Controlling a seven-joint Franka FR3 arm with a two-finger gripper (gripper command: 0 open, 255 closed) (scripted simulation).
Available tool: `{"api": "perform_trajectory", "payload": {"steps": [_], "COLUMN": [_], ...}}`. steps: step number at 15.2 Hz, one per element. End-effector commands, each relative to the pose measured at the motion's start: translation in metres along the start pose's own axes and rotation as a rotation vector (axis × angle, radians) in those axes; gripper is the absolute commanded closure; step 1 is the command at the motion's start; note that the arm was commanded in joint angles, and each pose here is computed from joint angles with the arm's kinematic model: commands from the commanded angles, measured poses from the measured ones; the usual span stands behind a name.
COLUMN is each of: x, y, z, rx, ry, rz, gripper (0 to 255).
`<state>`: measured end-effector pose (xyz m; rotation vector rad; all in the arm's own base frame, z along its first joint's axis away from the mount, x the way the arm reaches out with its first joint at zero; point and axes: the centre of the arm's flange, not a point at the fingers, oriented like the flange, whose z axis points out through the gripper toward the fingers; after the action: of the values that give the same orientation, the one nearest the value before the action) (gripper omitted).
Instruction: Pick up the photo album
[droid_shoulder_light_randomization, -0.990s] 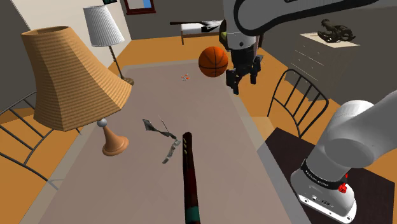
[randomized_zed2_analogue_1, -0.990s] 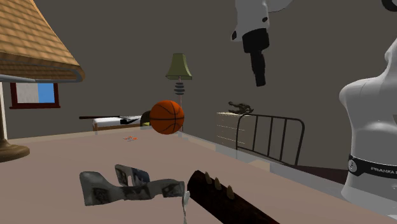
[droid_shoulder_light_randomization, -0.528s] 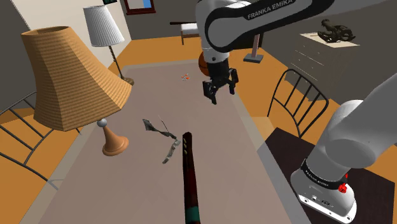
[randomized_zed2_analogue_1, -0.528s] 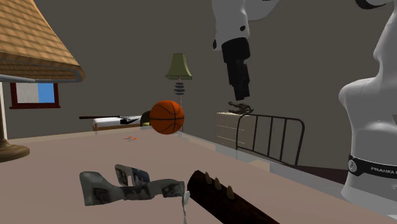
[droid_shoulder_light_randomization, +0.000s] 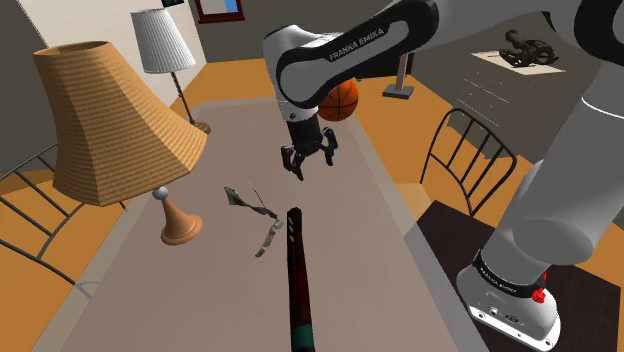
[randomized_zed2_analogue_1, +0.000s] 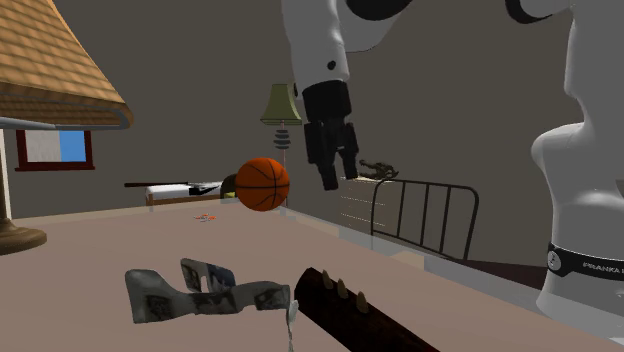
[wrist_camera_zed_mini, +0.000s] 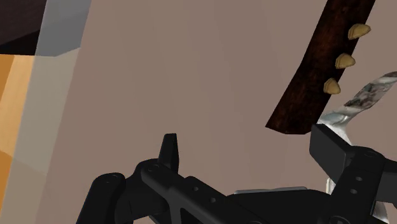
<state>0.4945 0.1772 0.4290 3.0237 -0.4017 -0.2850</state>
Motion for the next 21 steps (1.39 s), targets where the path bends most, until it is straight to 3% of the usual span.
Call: {"api": "perform_trajectory", "payload": {"steps": [1,15,21], "x": [0.016,0.124,0.131], "y": [-0.019,-0.157,-0.163], "z": [0.01,0.067,0.094], "rx": [0.005,0.032,0.033], "ry": [-0.005,-0.037,-0.038], "rz": [0.01,0.069,0.071], "gripper": [0,0,0]}}
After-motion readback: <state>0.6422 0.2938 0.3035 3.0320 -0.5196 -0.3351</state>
